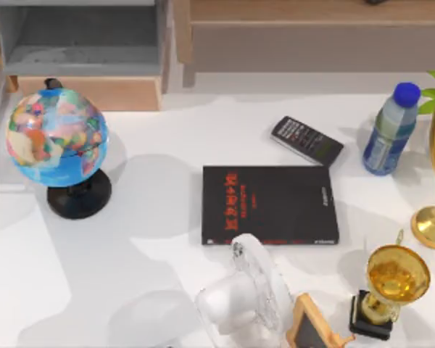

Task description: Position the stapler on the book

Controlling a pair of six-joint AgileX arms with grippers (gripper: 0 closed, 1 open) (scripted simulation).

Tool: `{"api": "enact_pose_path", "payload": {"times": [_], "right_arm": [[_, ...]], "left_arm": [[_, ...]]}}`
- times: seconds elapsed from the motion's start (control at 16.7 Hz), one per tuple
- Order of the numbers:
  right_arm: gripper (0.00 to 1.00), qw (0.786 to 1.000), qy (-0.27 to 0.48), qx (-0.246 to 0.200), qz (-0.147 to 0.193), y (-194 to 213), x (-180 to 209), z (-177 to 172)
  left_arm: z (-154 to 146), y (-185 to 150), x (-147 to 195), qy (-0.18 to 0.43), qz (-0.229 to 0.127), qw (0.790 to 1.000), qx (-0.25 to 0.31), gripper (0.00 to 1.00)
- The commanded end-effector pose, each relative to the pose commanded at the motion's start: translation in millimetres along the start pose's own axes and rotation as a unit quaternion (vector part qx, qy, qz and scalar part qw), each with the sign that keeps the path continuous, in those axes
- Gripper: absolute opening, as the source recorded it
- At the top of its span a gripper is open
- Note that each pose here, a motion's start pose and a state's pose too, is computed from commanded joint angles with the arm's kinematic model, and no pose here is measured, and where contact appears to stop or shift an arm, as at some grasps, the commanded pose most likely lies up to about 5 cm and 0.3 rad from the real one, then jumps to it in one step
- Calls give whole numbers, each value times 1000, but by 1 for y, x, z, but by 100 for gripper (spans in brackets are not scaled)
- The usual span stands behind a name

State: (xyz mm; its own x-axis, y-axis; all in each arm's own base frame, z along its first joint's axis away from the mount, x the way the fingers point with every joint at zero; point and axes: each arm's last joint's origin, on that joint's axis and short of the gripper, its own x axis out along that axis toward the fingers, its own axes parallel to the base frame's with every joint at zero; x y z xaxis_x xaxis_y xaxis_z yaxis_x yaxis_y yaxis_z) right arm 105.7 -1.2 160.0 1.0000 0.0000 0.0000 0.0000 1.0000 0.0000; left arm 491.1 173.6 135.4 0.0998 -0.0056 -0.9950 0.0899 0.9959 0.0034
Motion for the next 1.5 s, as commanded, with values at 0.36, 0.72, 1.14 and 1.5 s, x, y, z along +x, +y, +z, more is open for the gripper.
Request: {"api": "enact_pose_path", "payload": {"times": [0.36, 0.72, 1.14, 1.5], "right_arm": [[100, 1000, 0, 0, 0, 0, 0, 0], [100, 1000, 0, 0, 0, 0, 0, 0], [100, 1000, 0, 0, 0, 0, 0, 0], [100, 1000, 0, 0, 0, 0, 0, 0]], "left_arm": [[0, 0, 0, 0, 0, 1000, 0, 0], [0, 0, 0, 0, 0, 1000, 0, 0], [-9, 0, -49, -16, 7, 998, -63, 0], [-8, -73, -156, -103, 28, 986, -131, 0]]}}
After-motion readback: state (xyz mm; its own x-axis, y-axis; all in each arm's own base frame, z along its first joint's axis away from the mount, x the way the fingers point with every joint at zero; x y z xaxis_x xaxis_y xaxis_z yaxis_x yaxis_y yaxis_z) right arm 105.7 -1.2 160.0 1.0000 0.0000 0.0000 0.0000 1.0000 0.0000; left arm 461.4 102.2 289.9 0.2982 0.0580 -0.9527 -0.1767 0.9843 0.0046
